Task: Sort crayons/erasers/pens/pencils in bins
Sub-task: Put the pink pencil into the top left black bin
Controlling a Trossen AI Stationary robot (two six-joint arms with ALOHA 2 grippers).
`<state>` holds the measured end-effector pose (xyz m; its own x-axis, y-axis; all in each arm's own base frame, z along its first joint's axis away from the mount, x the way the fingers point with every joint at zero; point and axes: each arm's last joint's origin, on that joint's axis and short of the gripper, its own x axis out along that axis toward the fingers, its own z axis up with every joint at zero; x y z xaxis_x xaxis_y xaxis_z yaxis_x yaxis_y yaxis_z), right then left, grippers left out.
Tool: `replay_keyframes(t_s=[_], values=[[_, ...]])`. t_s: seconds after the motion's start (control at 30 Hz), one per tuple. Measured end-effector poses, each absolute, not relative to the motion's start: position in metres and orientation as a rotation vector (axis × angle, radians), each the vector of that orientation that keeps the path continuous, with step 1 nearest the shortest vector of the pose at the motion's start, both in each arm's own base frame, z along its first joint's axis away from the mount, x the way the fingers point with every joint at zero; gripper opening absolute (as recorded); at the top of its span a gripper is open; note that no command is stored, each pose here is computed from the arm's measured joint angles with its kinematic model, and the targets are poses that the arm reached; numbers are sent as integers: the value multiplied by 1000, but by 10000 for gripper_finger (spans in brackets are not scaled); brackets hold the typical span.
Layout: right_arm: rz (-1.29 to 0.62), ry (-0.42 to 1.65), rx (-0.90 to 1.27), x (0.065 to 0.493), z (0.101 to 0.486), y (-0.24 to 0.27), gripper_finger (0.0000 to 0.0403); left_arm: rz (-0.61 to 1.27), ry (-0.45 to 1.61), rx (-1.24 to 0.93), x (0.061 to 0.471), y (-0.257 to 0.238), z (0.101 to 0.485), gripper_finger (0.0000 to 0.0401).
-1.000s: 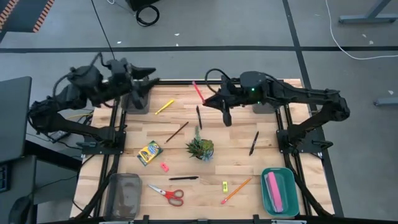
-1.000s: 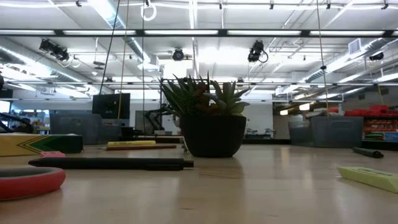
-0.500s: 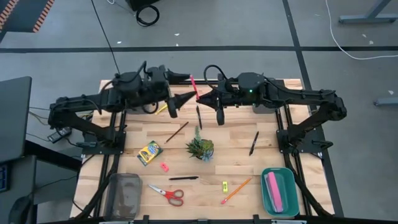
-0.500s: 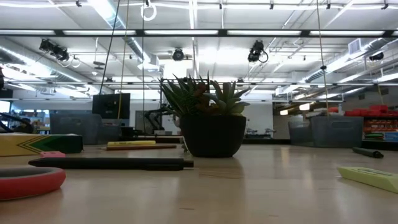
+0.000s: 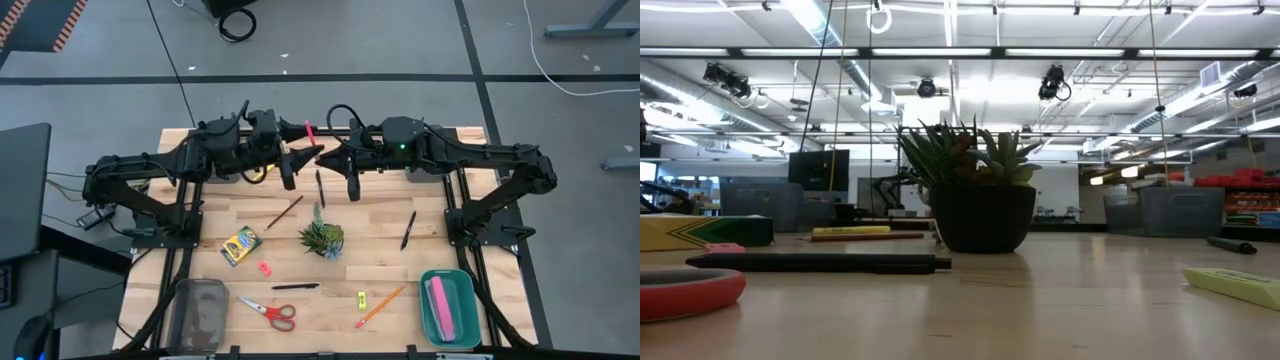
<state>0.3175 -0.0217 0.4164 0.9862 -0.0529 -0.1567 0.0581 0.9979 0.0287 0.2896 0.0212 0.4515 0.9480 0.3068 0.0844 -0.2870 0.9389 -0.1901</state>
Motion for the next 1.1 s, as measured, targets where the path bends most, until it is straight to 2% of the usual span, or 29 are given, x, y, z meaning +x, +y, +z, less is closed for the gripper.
replay_keyframes(t_s=[0.07, 0.2, 0.23, 0.57, 0.93, 1.1], values=[[-56, 157, 33, 317, 416, -22, 30, 312, -111, -165, 289, 23, 451, 188], [-69, 159, 33, 317, 416, -22, 30, 308, -108, -153, 289, 23, 451, 53], [-74, 161, 35, 317, 416, -22, 30, 304, -106, -151, 290, 23, 451, 31], [-78, 161, 27, 317, 416, -23, 40, 307, -97, -155, 286, 25, 452, 27], [-70, 205, 100, 317, 411, -22, 149, 407, -84, -172, 249, 44, 465, 27], [-80, 266, 186, 315, 406, -22, 182, 590, 117, -159, 218, 58, 453, 27]])
